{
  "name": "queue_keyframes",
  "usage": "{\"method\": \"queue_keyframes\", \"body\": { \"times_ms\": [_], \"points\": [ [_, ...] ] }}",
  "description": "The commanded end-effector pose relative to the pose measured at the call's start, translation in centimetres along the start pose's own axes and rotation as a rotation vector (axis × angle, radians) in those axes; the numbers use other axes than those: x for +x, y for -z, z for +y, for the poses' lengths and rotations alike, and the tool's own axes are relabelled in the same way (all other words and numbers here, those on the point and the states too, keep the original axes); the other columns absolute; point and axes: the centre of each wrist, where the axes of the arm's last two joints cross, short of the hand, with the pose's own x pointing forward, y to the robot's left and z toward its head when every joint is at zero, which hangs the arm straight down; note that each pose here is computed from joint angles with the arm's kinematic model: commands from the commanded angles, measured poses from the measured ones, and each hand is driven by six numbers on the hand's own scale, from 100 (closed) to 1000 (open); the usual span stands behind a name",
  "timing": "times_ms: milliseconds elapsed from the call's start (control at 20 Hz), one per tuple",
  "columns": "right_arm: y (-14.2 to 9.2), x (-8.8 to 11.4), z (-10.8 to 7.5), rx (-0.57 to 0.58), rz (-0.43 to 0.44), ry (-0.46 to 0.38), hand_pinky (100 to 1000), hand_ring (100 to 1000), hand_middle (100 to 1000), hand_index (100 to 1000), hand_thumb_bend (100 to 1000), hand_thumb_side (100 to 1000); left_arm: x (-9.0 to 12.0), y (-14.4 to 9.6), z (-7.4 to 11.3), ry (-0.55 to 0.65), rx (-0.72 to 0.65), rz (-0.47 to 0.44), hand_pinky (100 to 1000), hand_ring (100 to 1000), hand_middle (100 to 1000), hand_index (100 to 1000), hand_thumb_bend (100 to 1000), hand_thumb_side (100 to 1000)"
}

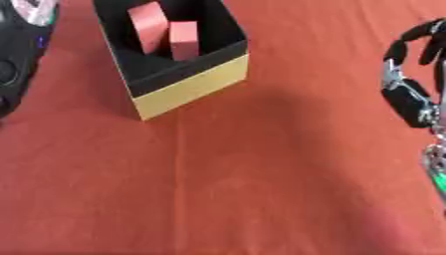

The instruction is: Pick up objects on the table and place them in the box.

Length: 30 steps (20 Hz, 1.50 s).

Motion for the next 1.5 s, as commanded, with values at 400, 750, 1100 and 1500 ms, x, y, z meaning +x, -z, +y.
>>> {"method": "queue_keyframes", "body": {
  "times_ms": [400, 750, 1100, 1500],
  "points": [
    [0.6, 0.0, -0.7, -0.026, -0.019, -0.004, 112, 151, 281, 513, 100, 100, -1.1, 0.2, -1.1, 0.023, 0.000, 0.008, 734, 879, 936, 1000, 163, 217],
    [0.6, 0.0, -0.8, -0.023, -0.016, -0.006, 113, 151, 281, 513, 100, 100, -1.2, -0.3, -0.5, 0.011, 0.081, 0.008, 679, 848, 910, 1000, 100, 209],
    [0.4, -0.3, -0.9, -0.021, -0.008, -0.020, 117, 152, 282, 513, 100, 100, -1.4, -3.6, 3.7, -0.059, 0.302, -0.036, 593, 801, 885, 958, 100, 340],
    [0.3, -0.7, -1.0, -0.043, 0.008, -0.044, 131, 159, 286, 513, 100, 100, -1.8, -14.4, 6.9, -0.344, 0.673, -0.129, 497, 707, 796, 761, 100, 565]
  ]
}}
